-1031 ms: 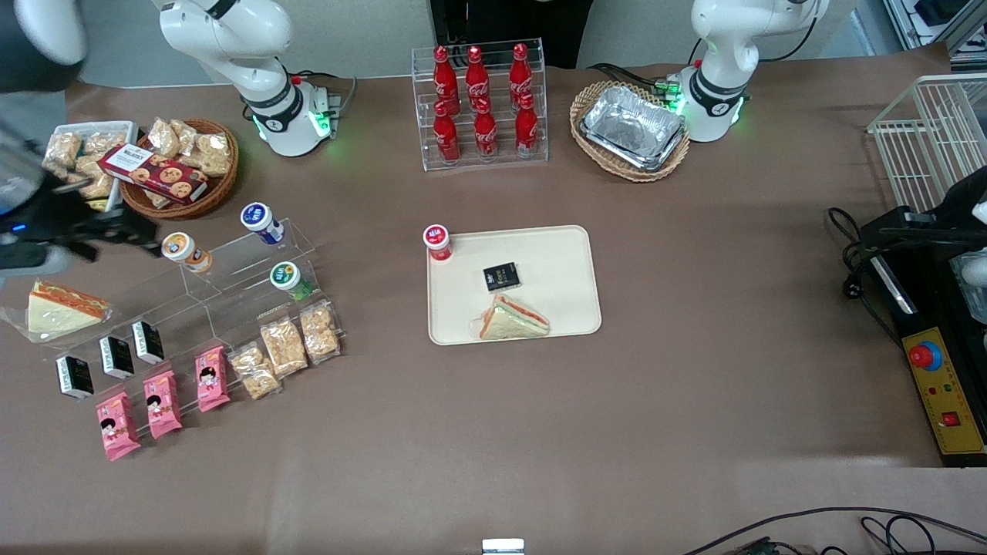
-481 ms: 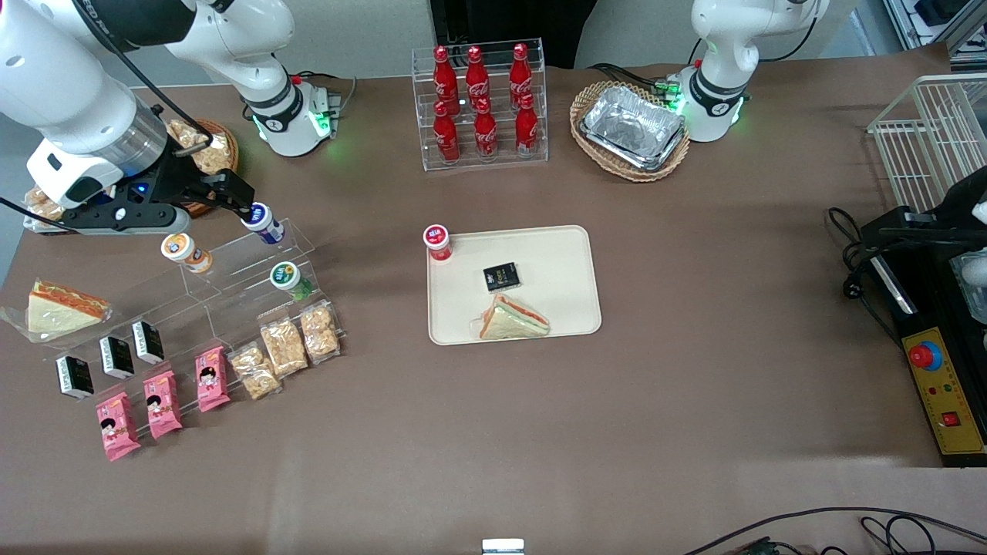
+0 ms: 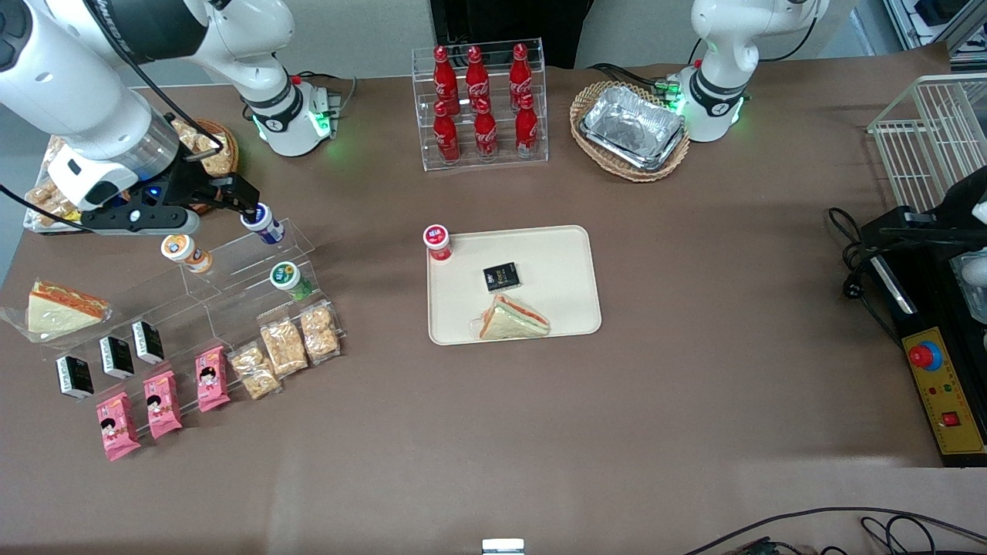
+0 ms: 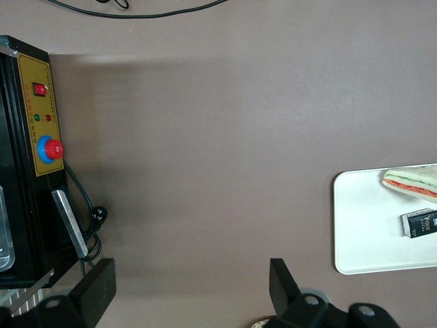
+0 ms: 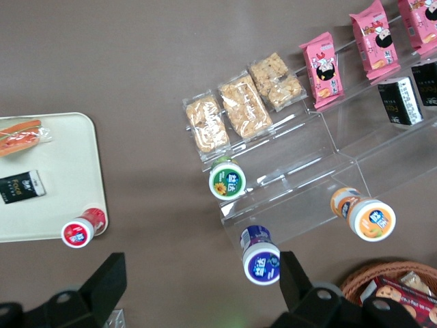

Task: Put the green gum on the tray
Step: 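Lower the open right gripper around the green-labelled gum cup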

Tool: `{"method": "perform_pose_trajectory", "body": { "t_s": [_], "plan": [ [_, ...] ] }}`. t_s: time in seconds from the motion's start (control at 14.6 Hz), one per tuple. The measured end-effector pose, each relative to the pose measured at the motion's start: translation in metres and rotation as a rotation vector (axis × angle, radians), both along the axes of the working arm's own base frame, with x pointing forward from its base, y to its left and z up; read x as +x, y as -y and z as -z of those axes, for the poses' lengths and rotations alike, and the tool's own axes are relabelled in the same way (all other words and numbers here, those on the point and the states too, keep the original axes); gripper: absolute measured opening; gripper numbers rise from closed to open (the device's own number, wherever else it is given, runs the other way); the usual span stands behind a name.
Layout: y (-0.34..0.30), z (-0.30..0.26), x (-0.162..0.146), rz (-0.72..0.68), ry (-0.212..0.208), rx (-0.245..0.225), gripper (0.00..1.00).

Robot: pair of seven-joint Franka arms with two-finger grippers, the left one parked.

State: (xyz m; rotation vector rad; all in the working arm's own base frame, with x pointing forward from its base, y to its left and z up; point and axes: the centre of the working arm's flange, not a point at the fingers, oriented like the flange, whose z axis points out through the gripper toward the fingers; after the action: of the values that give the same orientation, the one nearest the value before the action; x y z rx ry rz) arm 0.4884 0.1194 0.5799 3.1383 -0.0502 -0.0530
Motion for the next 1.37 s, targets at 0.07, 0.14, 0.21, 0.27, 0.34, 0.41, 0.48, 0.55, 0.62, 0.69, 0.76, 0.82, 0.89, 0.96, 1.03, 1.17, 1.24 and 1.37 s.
{"method": "perform_pose_trajectory", "body": {
  "t_s": [0.07,0.14,0.21,0.27,0.34,0.41,0.48,0.55,0.62,0.69,0.76,0.82,0.89,0.96,1.03,1.17,1.24,1.37],
  "plan": [
    [0.001,0.009,-0.002,-0.006,0.006,0.001,1.0],
    [0.003,0.02,-0.004,-0.007,0.012,0.001,1.0],
    [0.004,0.033,-0.004,-0.006,0.02,0.003,1.0],
    [0.005,0.048,-0.003,-0.004,0.028,0.004,1.0],
    [0.008,0.064,-0.002,-0.001,0.034,0.006,1.0],
    [0.012,0.081,-0.001,-0.003,0.035,0.008,1.0],
    [0.016,0.098,0.0,-0.01,0.031,0.009,1.0],
    [0.019,0.113,0.002,-0.012,0.025,0.009,1.0],
    [0.021,0.127,0.004,-0.014,0.02,0.01,1.0],
    [0.022,0.14,0.006,-0.016,0.019,0.011,1.0],
    [0.022,0.152,0.007,-0.018,0.017,0.011,1.0],
    [0.022,0.161,0.008,-0.019,0.013,0.011,1.0],
    [0.022,0.168,0.009,-0.019,0.009,0.011,1.0],
    [0.022,0.175,0.009,-0.019,0.006,0.011,1.0],
    [0.023,0.182,0.009,-0.019,0.008,0.012,1.0],
    [0.024,0.2,0.006,-0.02,0.018,0.013,1.0],
    [0.025,0.207,0.004,-0.025,0.018,0.013,1.0],
    [0.026,0.218,0.001,-0.034,0.008,0.012,1.0]
  ]
}}
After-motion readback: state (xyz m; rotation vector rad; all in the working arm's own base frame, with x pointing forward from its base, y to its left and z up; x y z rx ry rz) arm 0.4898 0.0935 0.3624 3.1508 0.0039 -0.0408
